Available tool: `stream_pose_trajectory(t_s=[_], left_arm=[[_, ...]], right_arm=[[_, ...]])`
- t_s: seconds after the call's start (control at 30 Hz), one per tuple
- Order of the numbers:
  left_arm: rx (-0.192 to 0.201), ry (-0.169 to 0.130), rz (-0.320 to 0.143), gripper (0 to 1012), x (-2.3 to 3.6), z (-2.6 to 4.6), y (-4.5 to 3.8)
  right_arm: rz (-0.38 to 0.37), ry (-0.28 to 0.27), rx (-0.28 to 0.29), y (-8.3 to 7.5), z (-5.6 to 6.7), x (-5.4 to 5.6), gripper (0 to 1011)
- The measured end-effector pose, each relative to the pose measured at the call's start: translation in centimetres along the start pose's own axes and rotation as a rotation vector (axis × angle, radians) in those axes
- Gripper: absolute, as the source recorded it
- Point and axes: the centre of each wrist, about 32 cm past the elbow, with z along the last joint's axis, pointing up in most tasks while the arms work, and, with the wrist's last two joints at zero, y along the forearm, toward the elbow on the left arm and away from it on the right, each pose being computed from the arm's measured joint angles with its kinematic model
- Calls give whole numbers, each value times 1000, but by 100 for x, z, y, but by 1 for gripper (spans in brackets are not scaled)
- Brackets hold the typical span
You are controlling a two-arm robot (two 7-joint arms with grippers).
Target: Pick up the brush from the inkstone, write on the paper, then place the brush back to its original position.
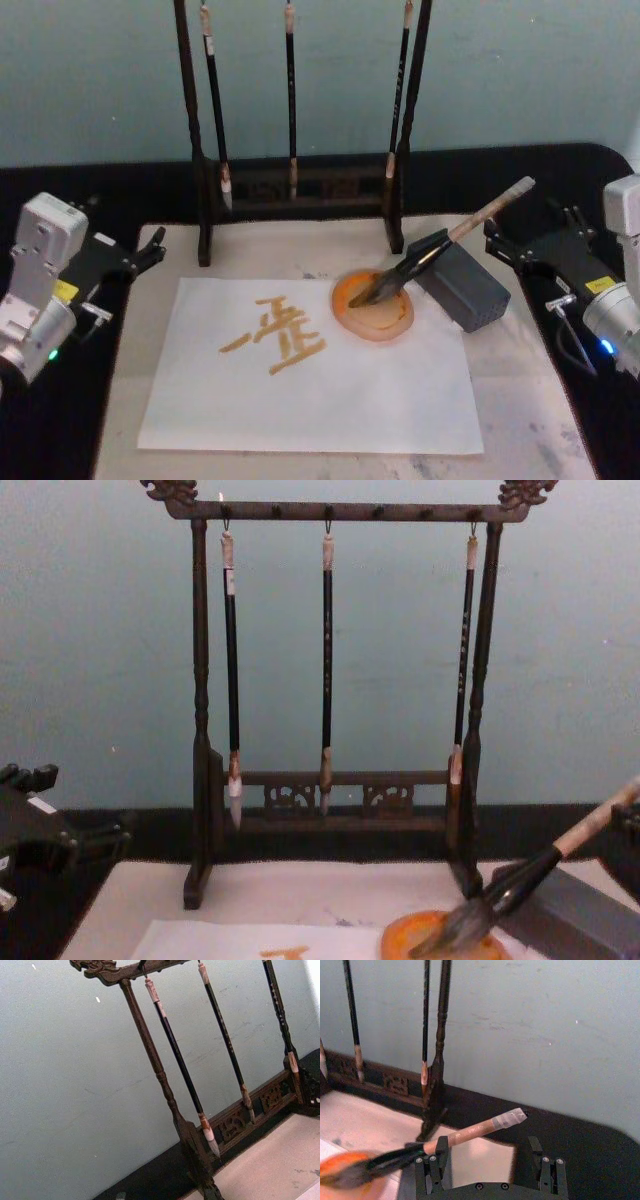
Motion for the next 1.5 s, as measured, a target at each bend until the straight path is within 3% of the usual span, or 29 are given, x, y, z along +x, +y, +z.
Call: stream_pose_trajectory(t_s=[0.2, 0.23, 0.3, 0.47, 0.67, 0.87, 1.23, 1.5], left_arm=[[0, 0, 0, 1010, 0, 0, 0], [0, 0, 0, 1010, 0, 0, 0], [0, 0, 0, 1010, 0, 0, 0], [0, 0, 0, 1010, 0, 0, 0], [0, 0, 0, 1010, 0, 0, 0], [0, 0, 0, 1010, 0, 0, 0], [0, 0, 0, 1010, 0, 0, 0], [0, 0, 0, 1010, 0, 0, 0]], right_arm=[[12, 167, -13, -30, 46, -54, 1000], [12, 167, -13, -30, 46, -54, 1000], [16, 260, -19, -24, 72, -77, 1000], [22, 372, -32, -4, 94, -99, 1000], [34, 560, -55, 69, 103, -118, 1000], [45, 684, -73, 145, 90, -100, 1000], [61, 814, -83, 248, 41, -111, 1000], [61, 877, -79, 319, 3, -150, 1000]])
